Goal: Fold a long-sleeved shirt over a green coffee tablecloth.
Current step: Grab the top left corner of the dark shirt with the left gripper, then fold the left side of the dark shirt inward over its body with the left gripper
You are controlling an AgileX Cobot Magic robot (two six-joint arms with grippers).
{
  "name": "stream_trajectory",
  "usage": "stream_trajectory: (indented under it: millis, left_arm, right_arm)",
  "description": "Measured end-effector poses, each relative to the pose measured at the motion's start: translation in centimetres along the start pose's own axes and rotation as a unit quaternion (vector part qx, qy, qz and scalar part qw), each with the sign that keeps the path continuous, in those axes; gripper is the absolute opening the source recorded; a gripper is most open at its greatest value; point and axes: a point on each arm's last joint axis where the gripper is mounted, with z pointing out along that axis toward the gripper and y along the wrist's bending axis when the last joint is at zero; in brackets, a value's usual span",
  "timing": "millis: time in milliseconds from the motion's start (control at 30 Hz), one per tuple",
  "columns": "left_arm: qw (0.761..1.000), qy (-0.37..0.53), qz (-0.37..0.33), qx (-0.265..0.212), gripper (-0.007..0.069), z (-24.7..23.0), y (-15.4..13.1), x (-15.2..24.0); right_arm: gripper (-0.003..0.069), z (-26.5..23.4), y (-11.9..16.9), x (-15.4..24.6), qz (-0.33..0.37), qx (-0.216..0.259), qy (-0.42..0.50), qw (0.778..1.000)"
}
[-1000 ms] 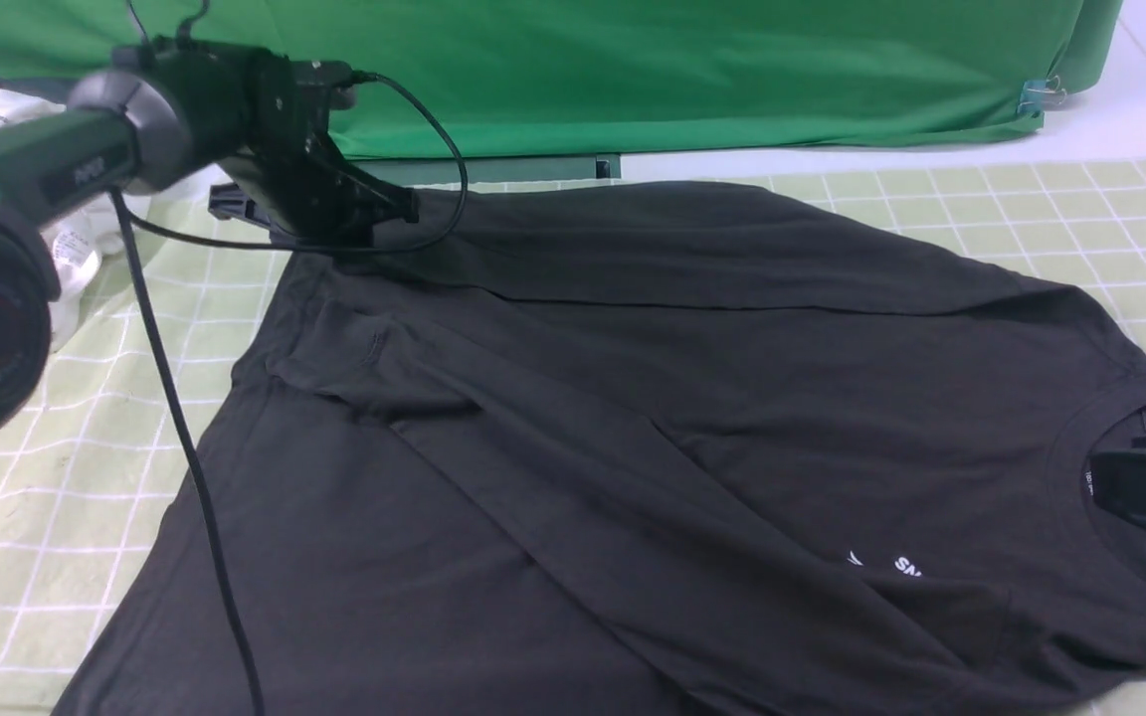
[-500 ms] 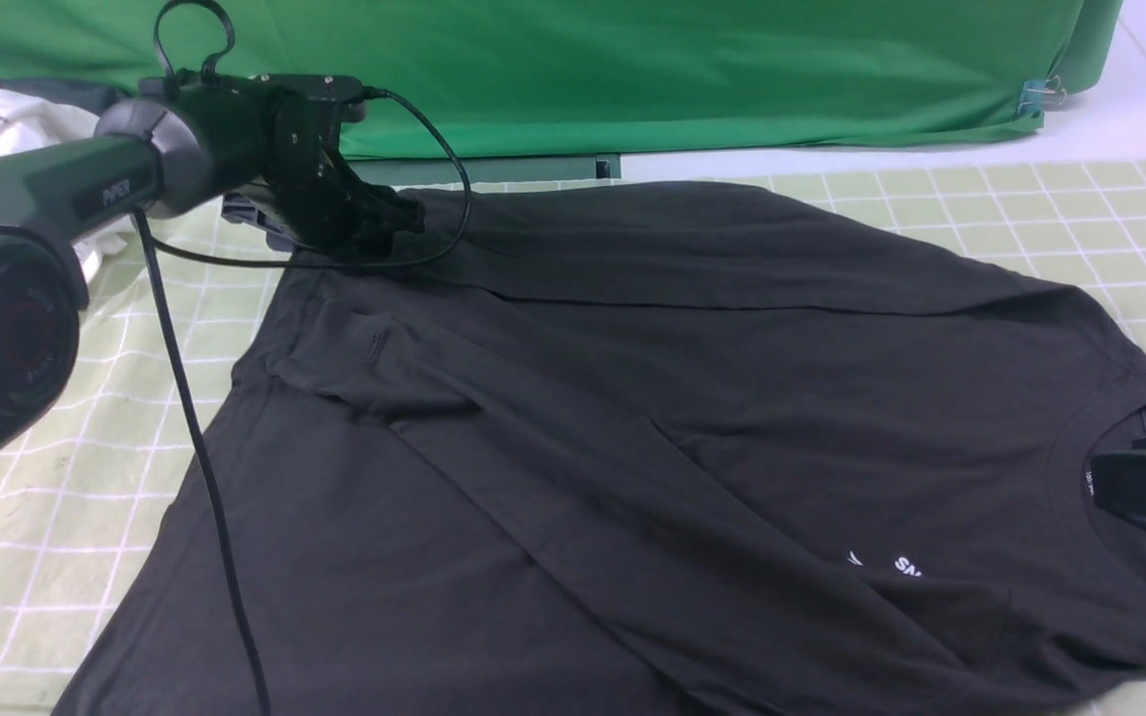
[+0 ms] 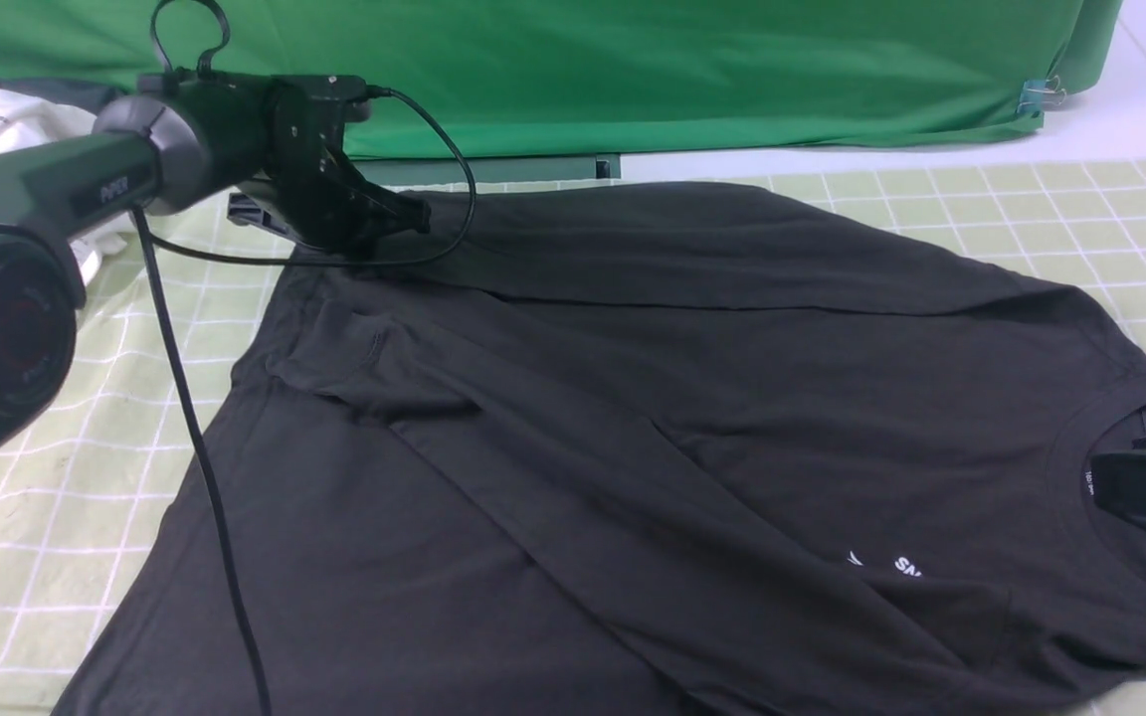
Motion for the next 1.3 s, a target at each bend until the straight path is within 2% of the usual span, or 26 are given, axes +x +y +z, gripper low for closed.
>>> stream_trajectory:
  millis: [267, 500, 633, 800, 900, 1067, 1300]
  left_arm:
    - [1.000, 0.027, 0.004, 0.000, 0.0025, -4.4, 0.0, -0.9]
    - [0.996, 0.085, 0.003, 0.041, 0.0025, -11.3, -0.7, -1.1]
    - [0.990, 0.132, 0.002, 0.058, 0.0025, -13.6, -1.0, -0.1]
    - [0.986, 0.156, 0.002, 0.061, 0.0025, -15.7, -1.2, 2.2]
    - [0.985, 0.161, -0.003, 0.061, 0.0025, -18.1, -1.5, 5.8]
    - [0.983, 0.174, -0.012, 0.059, 0.0025, -18.7, -1.7, 9.6]
    - [0.973, 0.224, -0.022, 0.059, 0.0044, -17.0, -1.7, 14.4]
  right_arm:
    - [0.0190, 0.0, 0.0, -0.3, 0.000, -0.002, -0.016, 1.000]
    - [0.0190, 0.0, -0.3, -0.5, -0.024, 0.018, -0.027, 0.999]
    - [0.0190, 0.0, -0.5, -0.5, -0.021, 0.026, -0.029, 0.999]
    - [0.0190, 0.0, -0.5, -0.6, -0.014, 0.027, -0.030, 0.999]
    - [0.0190, 0.0, -0.5, -0.6, -0.014, 0.028, -0.030, 0.999]
    - [0.0190, 0.0, -0.5, -0.6, -0.014, 0.027, -0.032, 0.999]
    - [0.0194, 0.0, -0.5, -0.6, -0.014, 0.027, -0.035, 0.999]
